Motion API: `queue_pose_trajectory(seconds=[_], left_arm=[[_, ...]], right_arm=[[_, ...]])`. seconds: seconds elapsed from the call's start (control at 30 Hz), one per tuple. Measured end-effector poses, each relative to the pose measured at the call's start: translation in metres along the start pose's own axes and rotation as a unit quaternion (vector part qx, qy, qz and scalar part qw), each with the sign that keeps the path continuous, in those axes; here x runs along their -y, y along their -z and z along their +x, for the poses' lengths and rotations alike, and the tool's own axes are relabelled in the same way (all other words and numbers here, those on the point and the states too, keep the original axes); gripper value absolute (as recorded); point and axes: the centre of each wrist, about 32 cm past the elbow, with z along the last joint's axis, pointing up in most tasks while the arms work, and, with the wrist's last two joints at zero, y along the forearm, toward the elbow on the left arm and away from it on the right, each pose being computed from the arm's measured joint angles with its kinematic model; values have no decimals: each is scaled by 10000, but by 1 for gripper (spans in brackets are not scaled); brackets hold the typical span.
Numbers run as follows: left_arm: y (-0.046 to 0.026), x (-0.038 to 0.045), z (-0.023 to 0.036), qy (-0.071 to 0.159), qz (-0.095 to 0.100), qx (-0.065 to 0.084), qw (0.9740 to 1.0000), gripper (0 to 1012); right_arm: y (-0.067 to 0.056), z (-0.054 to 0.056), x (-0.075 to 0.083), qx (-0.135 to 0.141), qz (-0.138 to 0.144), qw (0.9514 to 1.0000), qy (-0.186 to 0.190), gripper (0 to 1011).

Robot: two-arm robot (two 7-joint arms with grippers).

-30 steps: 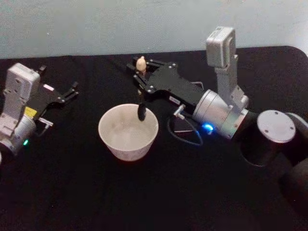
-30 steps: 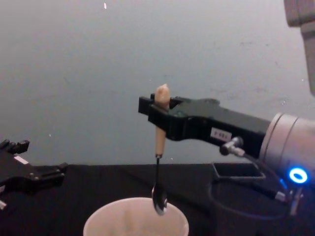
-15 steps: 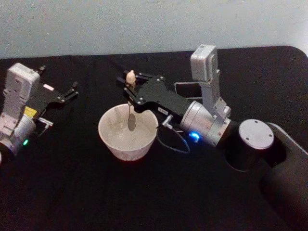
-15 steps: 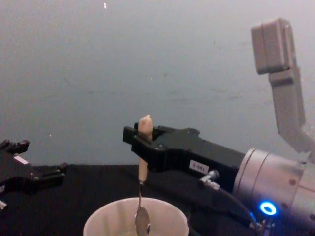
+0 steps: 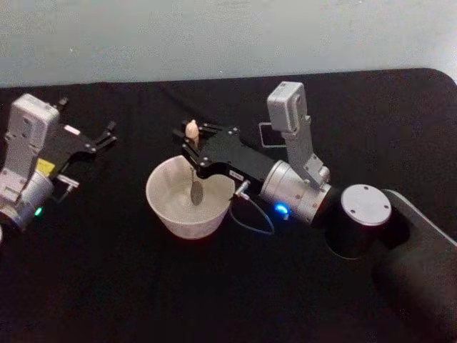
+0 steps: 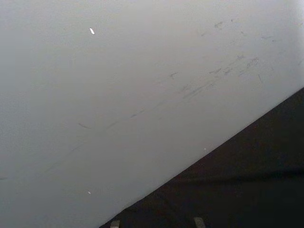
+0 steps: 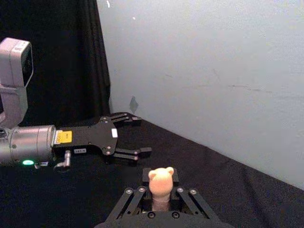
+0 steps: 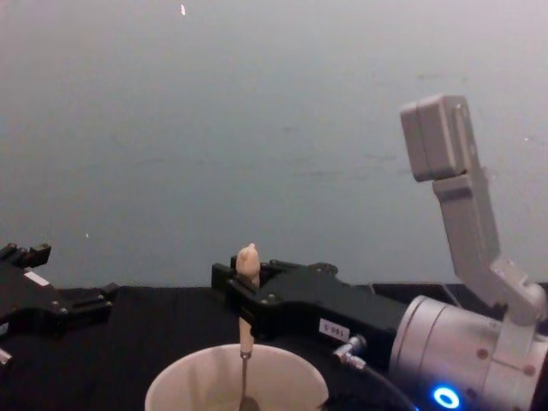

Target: Pick up the stirring spoon with one hand, stir inside the cup, then place it back in its original position.

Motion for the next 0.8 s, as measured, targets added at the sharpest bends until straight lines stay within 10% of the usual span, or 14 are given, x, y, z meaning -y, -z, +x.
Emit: queue_pose_trajectory(seconds=[0.8], left_arm=[[0,0,0,0,0,0,10000,1001]], right_arm=[[-79,47,245,-80,55,9999,27,195]])
